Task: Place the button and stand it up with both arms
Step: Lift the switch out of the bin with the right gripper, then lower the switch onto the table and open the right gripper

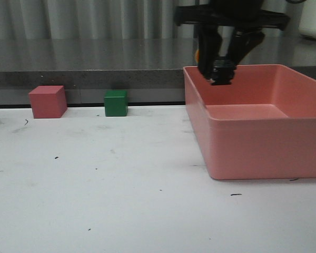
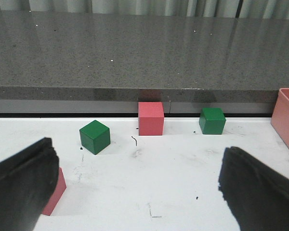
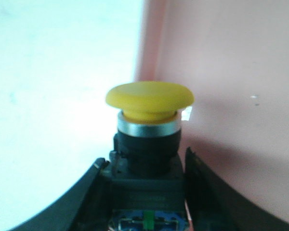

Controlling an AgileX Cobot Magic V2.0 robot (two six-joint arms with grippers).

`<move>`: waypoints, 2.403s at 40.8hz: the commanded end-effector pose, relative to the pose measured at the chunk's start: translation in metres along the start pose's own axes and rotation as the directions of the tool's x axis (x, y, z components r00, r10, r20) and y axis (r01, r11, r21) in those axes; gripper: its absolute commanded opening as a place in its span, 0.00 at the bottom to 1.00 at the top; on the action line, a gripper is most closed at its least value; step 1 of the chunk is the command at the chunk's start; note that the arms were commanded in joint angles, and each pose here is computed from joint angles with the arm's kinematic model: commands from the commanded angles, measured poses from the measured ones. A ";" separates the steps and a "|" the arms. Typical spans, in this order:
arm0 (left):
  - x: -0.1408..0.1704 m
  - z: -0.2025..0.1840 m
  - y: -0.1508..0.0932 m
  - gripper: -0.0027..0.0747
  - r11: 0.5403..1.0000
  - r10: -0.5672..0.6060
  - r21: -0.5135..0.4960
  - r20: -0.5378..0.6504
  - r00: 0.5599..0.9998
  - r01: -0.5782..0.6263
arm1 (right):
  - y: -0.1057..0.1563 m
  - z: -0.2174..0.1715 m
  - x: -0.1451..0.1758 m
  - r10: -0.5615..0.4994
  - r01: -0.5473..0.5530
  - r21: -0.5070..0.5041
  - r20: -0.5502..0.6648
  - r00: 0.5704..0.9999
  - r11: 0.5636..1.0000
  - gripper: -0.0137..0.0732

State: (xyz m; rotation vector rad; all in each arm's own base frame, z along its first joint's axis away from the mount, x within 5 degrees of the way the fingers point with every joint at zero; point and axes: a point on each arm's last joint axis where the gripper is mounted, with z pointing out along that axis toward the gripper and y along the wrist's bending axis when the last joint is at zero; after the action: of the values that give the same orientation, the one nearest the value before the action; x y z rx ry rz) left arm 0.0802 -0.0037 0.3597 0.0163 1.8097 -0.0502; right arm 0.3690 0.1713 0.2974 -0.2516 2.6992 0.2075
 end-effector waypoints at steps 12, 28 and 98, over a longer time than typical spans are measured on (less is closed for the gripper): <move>-0.014 -0.001 0.000 0.88 1.000 -0.010 0.002 0.091 0.996 0.010 | 0.118 -0.015 -0.001 -0.094 0.098 -0.076 0.054 0.994 0.992 0.44; -0.014 -0.001 -0.001 0.88 1.000 -0.008 0.015 0.091 0.996 0.007 | 0.162 0.056 -0.004 0.033 -0.035 -0.023 -0.082 0.996 0.999 0.44; -0.014 -0.001 -0.001 0.88 1.000 -0.010 0.017 0.090 0.996 0.009 | 0.145 -0.066 -0.022 -0.293 0.306 -0.047 0.183 0.939 0.951 0.74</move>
State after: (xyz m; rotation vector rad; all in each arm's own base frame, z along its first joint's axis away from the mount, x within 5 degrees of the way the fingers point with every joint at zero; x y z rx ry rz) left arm 0.0802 -0.0041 0.3597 0.0216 1.8097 -0.0543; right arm 0.3518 0.3262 0.3225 -0.5532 2.5714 0.2230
